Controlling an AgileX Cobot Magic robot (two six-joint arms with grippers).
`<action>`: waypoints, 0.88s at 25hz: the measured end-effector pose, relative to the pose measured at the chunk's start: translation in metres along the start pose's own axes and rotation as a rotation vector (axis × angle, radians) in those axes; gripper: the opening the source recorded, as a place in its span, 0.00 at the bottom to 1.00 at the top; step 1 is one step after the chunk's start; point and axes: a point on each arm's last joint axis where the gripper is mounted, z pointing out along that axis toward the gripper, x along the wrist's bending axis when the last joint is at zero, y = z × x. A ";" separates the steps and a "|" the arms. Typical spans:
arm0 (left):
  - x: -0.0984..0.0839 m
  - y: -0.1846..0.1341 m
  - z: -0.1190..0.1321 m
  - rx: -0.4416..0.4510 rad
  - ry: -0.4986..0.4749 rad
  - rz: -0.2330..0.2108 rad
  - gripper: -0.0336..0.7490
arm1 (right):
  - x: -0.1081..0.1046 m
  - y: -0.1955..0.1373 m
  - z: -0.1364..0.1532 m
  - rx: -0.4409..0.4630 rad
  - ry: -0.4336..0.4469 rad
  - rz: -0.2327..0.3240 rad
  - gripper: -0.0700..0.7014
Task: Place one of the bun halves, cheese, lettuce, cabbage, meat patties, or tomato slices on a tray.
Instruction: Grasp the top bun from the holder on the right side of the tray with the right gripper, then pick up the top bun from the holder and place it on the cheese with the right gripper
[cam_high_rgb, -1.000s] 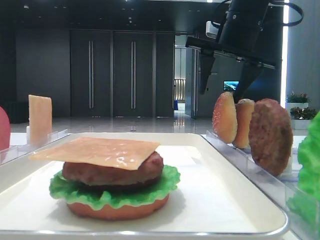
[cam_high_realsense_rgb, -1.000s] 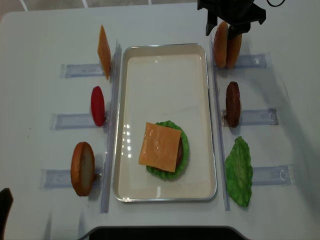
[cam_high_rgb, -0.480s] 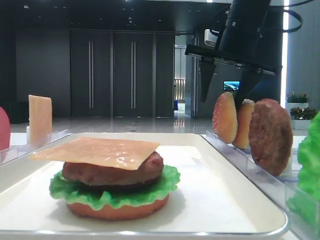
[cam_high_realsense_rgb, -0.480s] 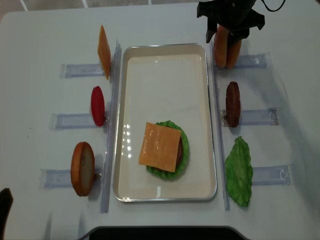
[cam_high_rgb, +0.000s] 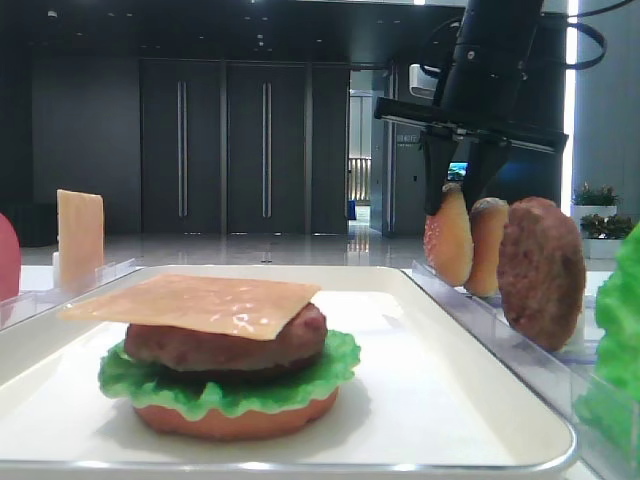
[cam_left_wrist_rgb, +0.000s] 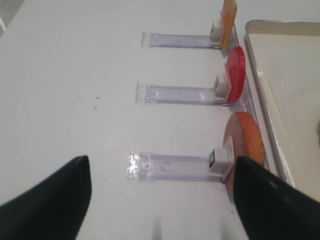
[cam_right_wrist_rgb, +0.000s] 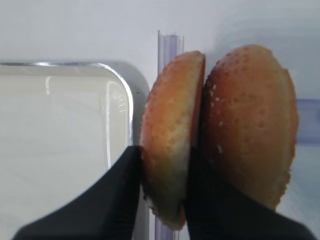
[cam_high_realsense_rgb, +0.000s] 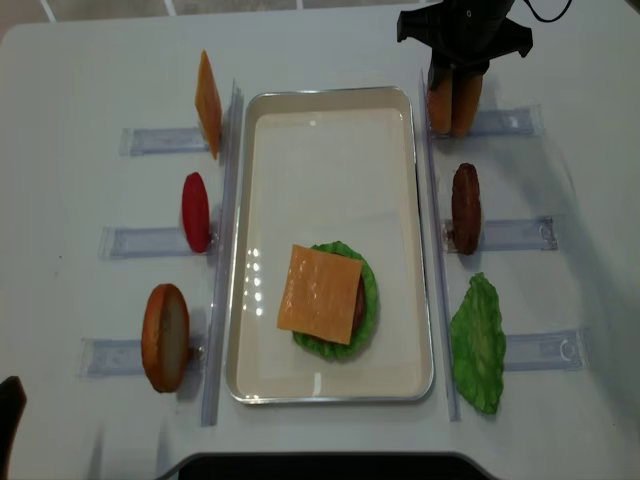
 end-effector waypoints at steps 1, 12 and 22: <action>0.000 0.000 0.000 0.000 0.000 0.000 0.93 | 0.000 0.000 0.000 0.000 0.000 -0.001 0.34; 0.000 0.000 0.000 0.000 0.000 0.000 0.93 | 0.007 -0.005 -0.036 -0.025 0.049 0.001 0.34; 0.000 0.000 0.000 0.000 0.000 0.000 0.93 | 0.023 -0.023 -0.084 0.008 0.159 -0.042 0.34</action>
